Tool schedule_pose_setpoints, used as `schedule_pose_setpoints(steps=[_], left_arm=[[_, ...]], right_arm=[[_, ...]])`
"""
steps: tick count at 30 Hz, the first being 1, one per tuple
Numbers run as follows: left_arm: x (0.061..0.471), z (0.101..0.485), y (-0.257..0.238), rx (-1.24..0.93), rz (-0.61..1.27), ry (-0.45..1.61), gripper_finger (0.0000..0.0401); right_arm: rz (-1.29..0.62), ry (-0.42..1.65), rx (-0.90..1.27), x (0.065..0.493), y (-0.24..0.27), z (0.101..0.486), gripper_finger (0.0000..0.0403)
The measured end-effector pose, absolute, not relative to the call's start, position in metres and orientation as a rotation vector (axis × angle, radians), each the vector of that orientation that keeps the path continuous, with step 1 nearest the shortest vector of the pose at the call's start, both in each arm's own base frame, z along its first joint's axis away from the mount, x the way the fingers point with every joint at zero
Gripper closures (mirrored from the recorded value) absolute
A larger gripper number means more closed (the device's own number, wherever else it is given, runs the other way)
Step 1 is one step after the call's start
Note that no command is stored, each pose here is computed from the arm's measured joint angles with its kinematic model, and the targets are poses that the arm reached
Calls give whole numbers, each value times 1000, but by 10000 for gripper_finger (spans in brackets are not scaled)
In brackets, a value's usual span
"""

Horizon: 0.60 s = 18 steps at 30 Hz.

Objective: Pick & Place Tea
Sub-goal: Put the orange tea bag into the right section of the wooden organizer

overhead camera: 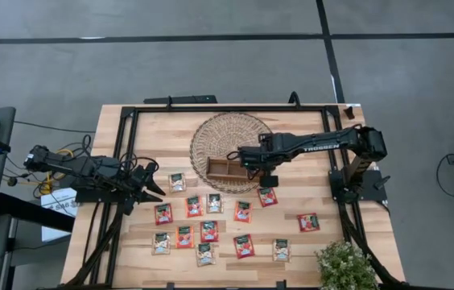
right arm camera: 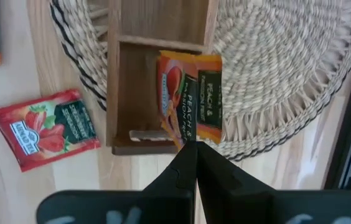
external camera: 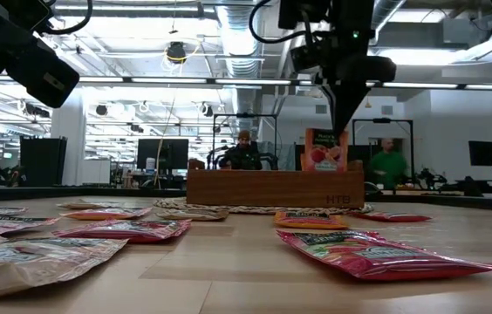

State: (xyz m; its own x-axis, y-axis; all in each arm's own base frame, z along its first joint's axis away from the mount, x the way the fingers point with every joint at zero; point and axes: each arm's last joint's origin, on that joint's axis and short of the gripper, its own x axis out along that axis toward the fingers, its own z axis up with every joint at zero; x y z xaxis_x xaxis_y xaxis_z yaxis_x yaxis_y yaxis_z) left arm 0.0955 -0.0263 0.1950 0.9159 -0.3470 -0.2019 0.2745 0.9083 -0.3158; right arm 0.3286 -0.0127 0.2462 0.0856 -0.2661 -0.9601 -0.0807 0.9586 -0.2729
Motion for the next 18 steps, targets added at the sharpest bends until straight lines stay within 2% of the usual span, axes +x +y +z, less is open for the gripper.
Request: schedule_pose_setpoints(steps=[18], left_arm=[[96,195,-26,-288,-325,258,298]], right_arm=[[-103,1488,-264,327,-15,236,403]])
